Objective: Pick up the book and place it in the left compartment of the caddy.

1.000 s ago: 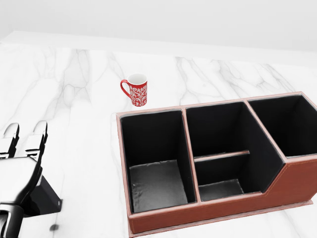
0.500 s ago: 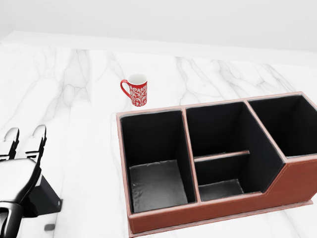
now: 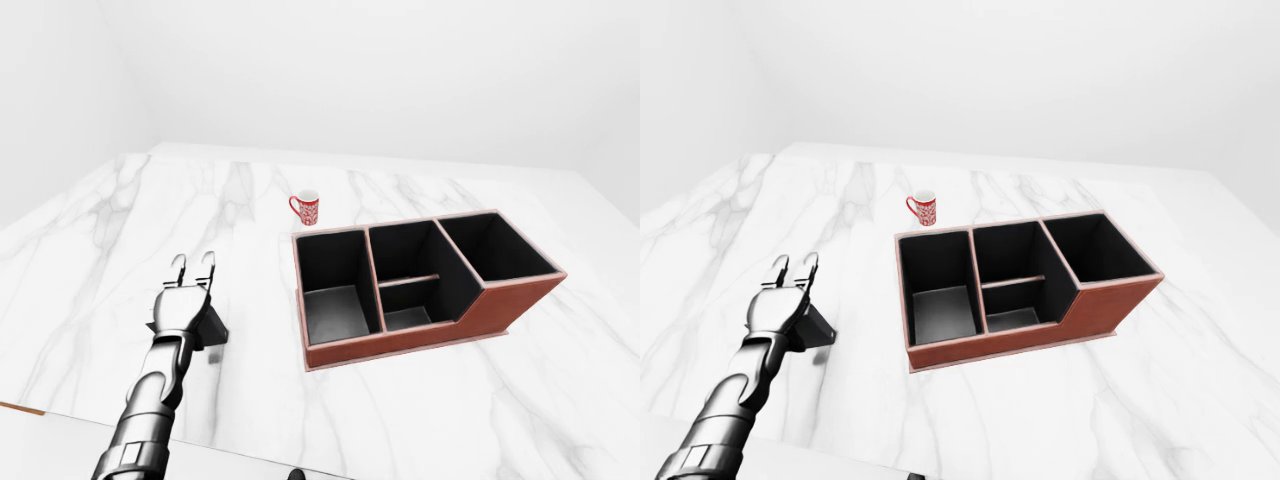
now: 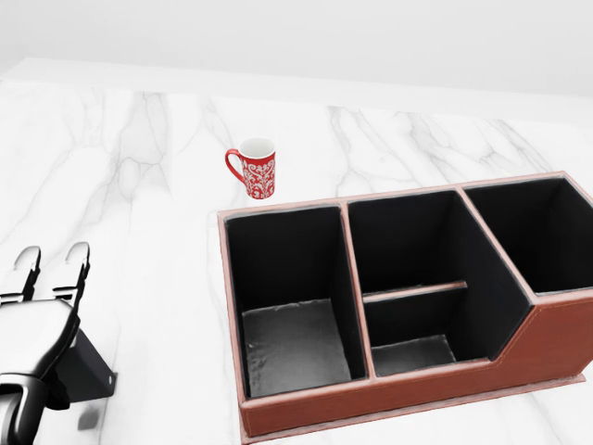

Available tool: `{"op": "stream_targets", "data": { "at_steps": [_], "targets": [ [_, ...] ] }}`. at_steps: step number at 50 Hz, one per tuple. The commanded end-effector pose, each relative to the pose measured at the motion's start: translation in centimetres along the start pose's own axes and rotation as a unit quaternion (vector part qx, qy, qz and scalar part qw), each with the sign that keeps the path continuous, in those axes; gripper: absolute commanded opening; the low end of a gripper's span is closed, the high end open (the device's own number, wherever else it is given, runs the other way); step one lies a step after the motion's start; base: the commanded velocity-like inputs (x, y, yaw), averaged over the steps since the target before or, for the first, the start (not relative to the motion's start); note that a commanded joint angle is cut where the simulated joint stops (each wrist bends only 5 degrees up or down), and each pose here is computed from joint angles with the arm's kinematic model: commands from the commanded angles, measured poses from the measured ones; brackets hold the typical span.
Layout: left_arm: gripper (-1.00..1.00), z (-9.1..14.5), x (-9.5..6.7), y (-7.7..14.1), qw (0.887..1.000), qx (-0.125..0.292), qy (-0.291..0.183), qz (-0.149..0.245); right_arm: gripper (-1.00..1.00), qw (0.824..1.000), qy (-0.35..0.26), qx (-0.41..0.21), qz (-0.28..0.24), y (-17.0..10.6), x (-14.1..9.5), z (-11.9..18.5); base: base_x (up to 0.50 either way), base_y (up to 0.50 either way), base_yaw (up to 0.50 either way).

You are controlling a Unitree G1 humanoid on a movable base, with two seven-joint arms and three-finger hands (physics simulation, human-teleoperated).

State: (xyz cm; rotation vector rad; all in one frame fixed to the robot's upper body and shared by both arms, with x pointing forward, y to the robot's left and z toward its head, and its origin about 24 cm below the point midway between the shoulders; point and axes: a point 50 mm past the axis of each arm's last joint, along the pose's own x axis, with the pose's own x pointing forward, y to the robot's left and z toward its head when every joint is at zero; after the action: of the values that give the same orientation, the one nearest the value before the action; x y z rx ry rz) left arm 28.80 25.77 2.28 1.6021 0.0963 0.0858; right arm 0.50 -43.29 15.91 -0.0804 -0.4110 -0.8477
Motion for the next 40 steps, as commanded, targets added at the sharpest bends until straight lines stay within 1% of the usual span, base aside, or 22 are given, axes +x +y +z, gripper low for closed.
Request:
{"op": "stream_targets", "data": {
  "at_steps": [1, 15, 20, 27, 34, 40],
  "targets": [
    [1.00, -0.9, 0.3, -0.5, 1.000, 0.000, 0.014, -0.008, 1.00, 1.000, 0.000, 0.000, 0.001, 0.0, 0.0, 0.0, 0.00, 0.00, 0.00],
    [1.00, -1.9, 0.9, -1.3, 0.999, 0.001, 0.032, -0.022, 1.00, 1.000, 0.001, 0.000, 0.001, 0.1, 0.0, -0.1, 0.00, 0.00, 0.00],
    [1.00, -2.2, 1.3, -2.4, 0.998, 0.015, 0.040, -0.045, 1.00, 1.000, -0.001, -0.001, -0.001, 0.0, 0.0, 0.1, 0.00, 0.00, 0.00],
    [1.00, -2.0, 1.7, -2.8, 0.997, 0.022, 0.041, -0.057, 1.00, 1.000, 0.000, -0.001, -0.001, 0.0, 0.0, 0.0, 0.00, 0.00, 0.00],
    [1.00, -1.8, 1.5, -3.9, 0.995, 0.028, 0.044, -0.081, 1.00, 1.000, 0.004, 0.001, 0.000, 0.0, 0.1, -0.2, 0.00, 0.00, 0.00],
    [1.00, -1.6, 1.3, -4.3, 0.995, 0.030, 0.041, -0.091, 1.00, 1.000, -0.001, 0.001, 0.001, 0.0, 0.0, 0.0, 0.00, 0.00, 0.00]
  ]
}}
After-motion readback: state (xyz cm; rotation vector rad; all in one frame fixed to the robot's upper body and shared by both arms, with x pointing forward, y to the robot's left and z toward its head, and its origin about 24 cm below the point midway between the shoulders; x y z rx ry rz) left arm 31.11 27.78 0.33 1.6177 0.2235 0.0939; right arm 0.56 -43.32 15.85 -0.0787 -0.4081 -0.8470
